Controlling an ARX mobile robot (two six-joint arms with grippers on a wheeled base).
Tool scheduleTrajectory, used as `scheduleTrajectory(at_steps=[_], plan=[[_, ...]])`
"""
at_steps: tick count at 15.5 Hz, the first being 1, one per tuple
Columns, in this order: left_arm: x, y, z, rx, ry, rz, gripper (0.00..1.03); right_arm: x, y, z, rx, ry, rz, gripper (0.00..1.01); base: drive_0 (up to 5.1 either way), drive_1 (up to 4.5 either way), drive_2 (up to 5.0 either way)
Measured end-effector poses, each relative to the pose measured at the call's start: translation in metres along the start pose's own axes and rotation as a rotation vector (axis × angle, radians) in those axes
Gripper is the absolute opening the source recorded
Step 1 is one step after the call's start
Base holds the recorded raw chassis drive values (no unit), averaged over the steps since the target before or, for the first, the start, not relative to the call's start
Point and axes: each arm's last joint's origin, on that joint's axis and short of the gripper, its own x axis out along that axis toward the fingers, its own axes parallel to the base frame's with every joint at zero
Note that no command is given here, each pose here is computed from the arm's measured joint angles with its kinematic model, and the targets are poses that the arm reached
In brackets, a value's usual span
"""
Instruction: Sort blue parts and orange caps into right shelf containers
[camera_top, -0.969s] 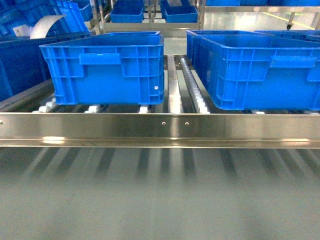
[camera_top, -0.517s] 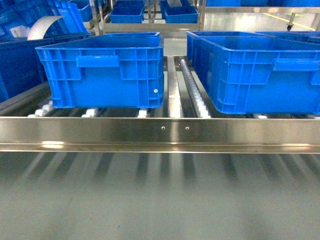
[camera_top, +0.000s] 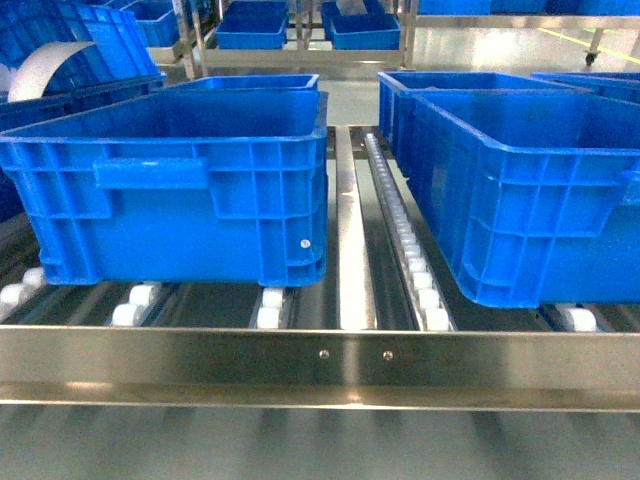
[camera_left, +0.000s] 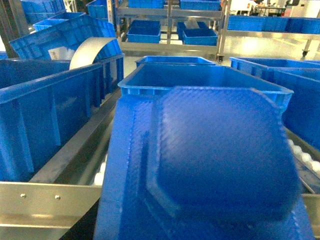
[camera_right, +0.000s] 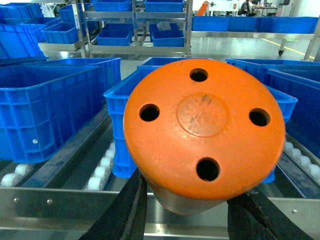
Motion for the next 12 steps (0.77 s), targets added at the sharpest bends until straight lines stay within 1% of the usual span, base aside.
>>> scheduleTrajectory(at_steps=[6,12], plan=[[0.0,0.0,0.0004,0.0,-0.004,0.0,0.42,0.0,0.0,0.0005,0.0,-0.005,0.0,0.39,-0.2,4.08,-4.4],[0.0,0.0,0.0,0.0,0.0,0.0,0.42,0.0,0.0,0.0002,0.0,-0.002,0.0,0.39,0.0,0.0,0.0]])
